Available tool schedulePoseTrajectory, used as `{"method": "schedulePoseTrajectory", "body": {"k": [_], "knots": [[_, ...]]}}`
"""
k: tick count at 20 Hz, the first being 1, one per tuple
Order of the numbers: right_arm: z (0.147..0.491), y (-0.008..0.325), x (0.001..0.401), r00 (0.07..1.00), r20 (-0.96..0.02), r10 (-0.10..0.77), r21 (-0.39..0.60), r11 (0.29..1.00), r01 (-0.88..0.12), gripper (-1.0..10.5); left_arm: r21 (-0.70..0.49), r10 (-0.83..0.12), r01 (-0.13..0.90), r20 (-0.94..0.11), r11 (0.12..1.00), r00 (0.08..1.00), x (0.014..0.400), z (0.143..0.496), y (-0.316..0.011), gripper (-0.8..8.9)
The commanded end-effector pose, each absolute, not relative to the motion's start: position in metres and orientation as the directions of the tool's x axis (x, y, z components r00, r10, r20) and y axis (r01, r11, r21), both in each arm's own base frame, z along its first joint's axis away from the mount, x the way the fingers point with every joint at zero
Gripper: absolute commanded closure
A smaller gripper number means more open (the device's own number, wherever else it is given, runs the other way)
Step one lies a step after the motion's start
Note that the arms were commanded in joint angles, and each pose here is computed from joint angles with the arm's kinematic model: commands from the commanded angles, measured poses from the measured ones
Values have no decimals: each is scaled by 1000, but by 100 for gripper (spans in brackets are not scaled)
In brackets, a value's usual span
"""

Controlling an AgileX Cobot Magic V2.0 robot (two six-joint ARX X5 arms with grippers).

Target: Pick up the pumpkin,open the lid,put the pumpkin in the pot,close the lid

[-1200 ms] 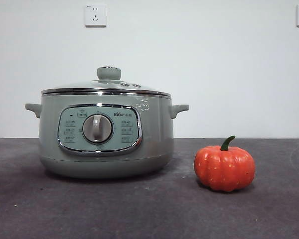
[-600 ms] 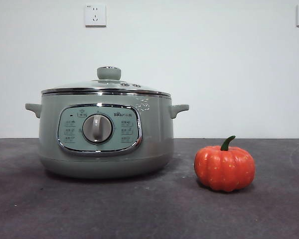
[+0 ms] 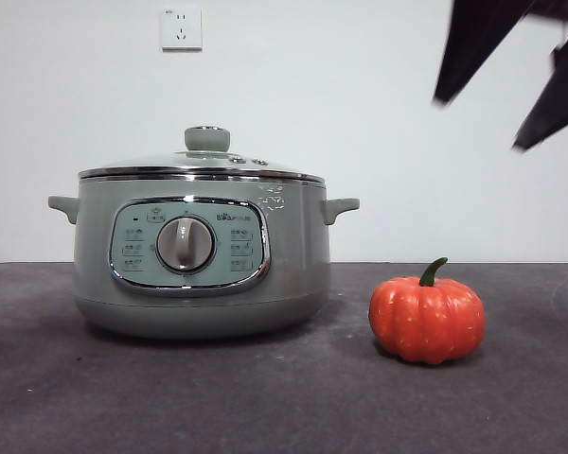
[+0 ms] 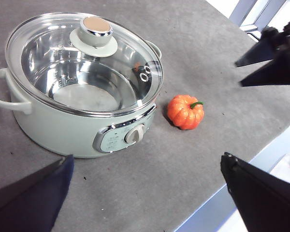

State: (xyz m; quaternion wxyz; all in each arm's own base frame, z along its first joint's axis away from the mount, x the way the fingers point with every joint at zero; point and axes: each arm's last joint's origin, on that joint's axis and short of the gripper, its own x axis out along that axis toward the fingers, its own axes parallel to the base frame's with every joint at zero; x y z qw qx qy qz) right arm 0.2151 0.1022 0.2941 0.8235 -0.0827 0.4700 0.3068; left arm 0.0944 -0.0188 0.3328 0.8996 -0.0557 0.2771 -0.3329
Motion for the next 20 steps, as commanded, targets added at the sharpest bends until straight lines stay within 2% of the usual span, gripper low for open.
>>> {"method": "schedulePoseTrajectory", "body": {"k": [1, 9, 15, 20], "knots": [[276, 118, 230, 346, -854, 388, 125, 800, -587, 221, -289, -634, 570, -455, 769, 625, 94, 334, -19, 86], [223, 154, 259, 305, -916, 260, 30, 804, -594, 221, -289, -634, 570, -455, 769, 625, 94, 334, -19, 86], [192, 162, 270, 235, -947, 220, 39, 803, -594, 221, -288, -634, 570, -455, 769, 625, 94, 334, -19, 86], [180, 164, 273, 204, -958, 199, 43, 809, -586, 241, -288, -634, 570, -455, 770, 626, 94, 334, -19, 86]]}}
